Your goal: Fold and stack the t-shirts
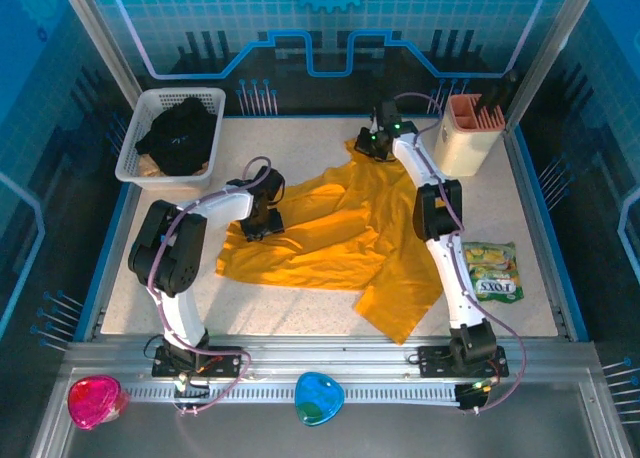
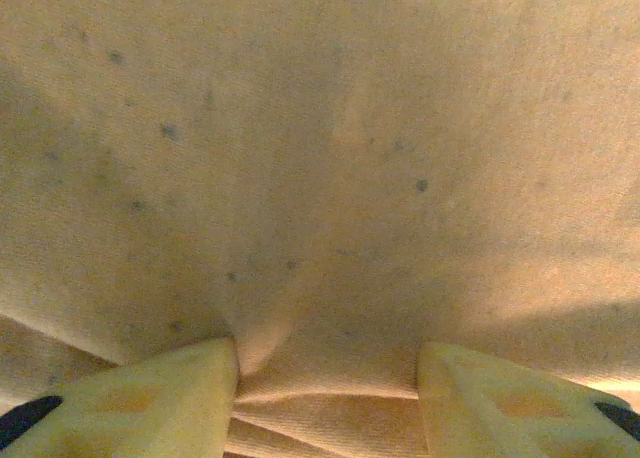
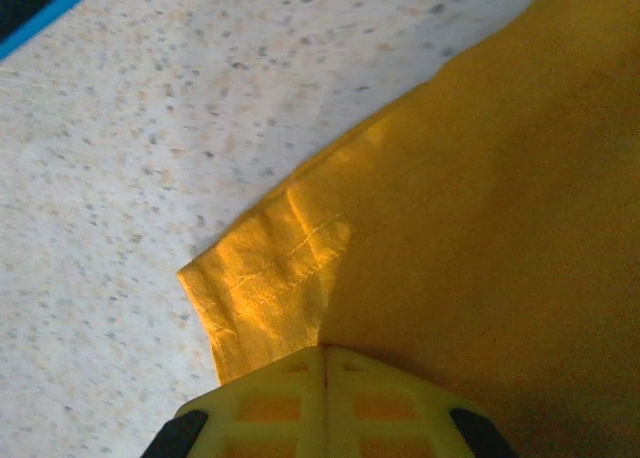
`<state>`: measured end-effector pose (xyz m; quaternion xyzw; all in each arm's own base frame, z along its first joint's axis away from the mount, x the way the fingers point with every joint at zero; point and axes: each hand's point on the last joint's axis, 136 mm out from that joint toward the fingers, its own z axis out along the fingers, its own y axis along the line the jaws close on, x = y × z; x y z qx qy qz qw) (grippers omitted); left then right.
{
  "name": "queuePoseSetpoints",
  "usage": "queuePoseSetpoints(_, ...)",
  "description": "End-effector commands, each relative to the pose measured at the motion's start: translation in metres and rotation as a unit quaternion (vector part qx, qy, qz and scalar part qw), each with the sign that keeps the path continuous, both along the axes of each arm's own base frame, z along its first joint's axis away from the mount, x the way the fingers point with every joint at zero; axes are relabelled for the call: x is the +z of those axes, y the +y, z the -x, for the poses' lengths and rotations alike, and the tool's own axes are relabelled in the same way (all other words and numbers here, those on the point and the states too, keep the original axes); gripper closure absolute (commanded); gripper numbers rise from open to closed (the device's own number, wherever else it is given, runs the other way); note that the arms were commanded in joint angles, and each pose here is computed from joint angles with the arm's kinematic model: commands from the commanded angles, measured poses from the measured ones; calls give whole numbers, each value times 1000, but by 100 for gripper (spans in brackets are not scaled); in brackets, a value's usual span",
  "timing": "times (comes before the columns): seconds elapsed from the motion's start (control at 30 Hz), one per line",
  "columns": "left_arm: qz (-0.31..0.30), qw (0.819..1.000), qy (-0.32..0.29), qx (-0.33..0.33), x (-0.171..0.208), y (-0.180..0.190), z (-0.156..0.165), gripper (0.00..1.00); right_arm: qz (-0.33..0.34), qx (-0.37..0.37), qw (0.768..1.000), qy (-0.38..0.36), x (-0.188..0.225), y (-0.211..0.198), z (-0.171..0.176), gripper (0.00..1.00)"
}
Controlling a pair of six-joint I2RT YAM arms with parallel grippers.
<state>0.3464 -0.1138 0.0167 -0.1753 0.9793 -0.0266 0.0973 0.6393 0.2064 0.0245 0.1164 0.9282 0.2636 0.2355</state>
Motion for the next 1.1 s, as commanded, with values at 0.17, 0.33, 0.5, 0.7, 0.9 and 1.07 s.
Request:
queuePoseSetpoints(0.17, 10, 1000, 5, -10, 4, -5, 2, 49, -81, 24, 996, 2, 7, 26, 1, 100)
queuePoseSetpoints(0.33, 7, 1000, -26, -13, 30, -3, -3, 47, -54, 32, 995, -73, 108, -10, 10, 100)
queuePoseSetpoints(0.5, -14, 998, -54, -9, 57, 8, -2, 44, 18, 0, 997, -80, 159, -65, 76, 100)
queuePoseSetpoints(0.7, -25, 998, -57, 3, 63, 21, 3, 42, 117, -33, 993, 3, 112, -119, 176, 100)
queuePoseSetpoints(0.9, -9, 998, -53, 14, 51, 25, -6, 42, 135, -59, 989, 19, 69, -154, 214, 100)
queuePoseSetpoints(1.07, -5, 999, -49, 15, 37, 23, -15, 42, 106, -84, 990, 42, 41, -171, 213, 100)
